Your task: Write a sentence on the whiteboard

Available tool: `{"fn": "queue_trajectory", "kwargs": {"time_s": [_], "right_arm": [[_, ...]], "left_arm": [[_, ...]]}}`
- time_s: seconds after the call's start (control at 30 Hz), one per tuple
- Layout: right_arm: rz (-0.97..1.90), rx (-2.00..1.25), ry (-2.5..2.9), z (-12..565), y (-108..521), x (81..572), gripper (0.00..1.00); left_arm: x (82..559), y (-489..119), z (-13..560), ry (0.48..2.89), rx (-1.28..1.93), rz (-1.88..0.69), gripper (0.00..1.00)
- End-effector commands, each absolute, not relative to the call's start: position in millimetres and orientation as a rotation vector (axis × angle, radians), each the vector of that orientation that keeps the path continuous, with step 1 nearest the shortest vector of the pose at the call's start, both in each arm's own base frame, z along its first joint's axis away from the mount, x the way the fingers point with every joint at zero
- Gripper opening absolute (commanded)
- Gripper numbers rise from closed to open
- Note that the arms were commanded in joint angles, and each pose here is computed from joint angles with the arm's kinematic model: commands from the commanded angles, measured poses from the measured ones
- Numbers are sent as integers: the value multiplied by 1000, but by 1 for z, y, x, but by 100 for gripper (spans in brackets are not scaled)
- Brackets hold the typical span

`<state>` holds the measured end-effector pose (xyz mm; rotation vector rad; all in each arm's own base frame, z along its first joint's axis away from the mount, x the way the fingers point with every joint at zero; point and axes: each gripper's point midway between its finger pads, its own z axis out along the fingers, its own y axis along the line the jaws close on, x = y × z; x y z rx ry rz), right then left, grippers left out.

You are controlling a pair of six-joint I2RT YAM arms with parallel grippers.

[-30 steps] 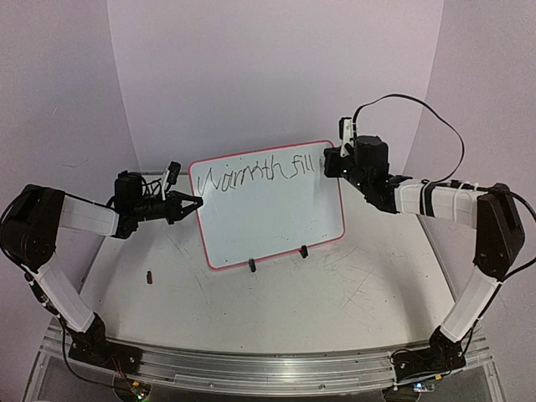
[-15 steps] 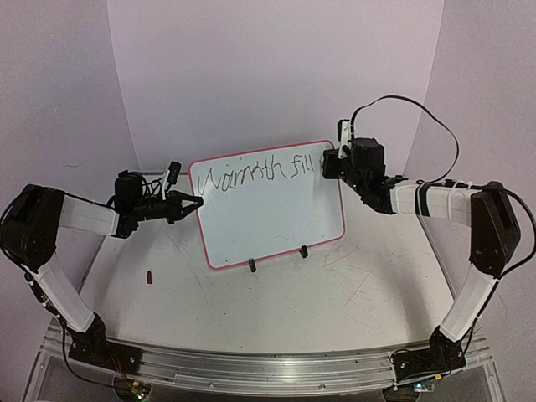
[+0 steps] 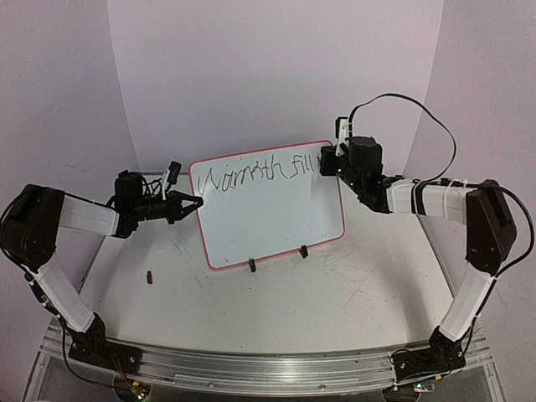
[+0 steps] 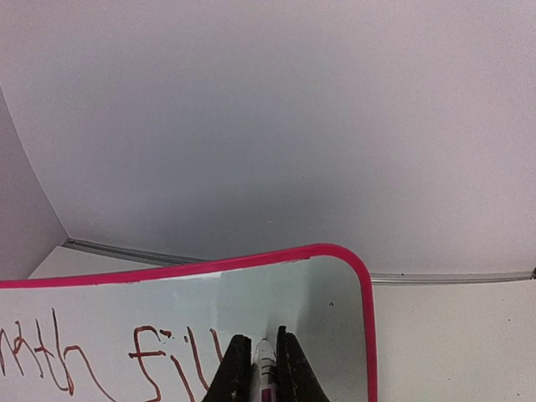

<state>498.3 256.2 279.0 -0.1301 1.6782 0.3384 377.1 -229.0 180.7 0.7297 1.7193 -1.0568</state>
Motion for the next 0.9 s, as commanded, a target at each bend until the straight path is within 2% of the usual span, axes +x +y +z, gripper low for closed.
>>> {"fn": "queue_trajectory", "kwargs": {"time_s": [0.0, 0.87], "right_arm": [[369, -148, 1624, 297, 271, 499, 0], [272, -70, 1684, 278, 245, 490, 0]], "left_arm": [[392, -220, 163, 1733, 771, -854, 0], [391, -220, 165, 1731, 772, -855, 0]]}}
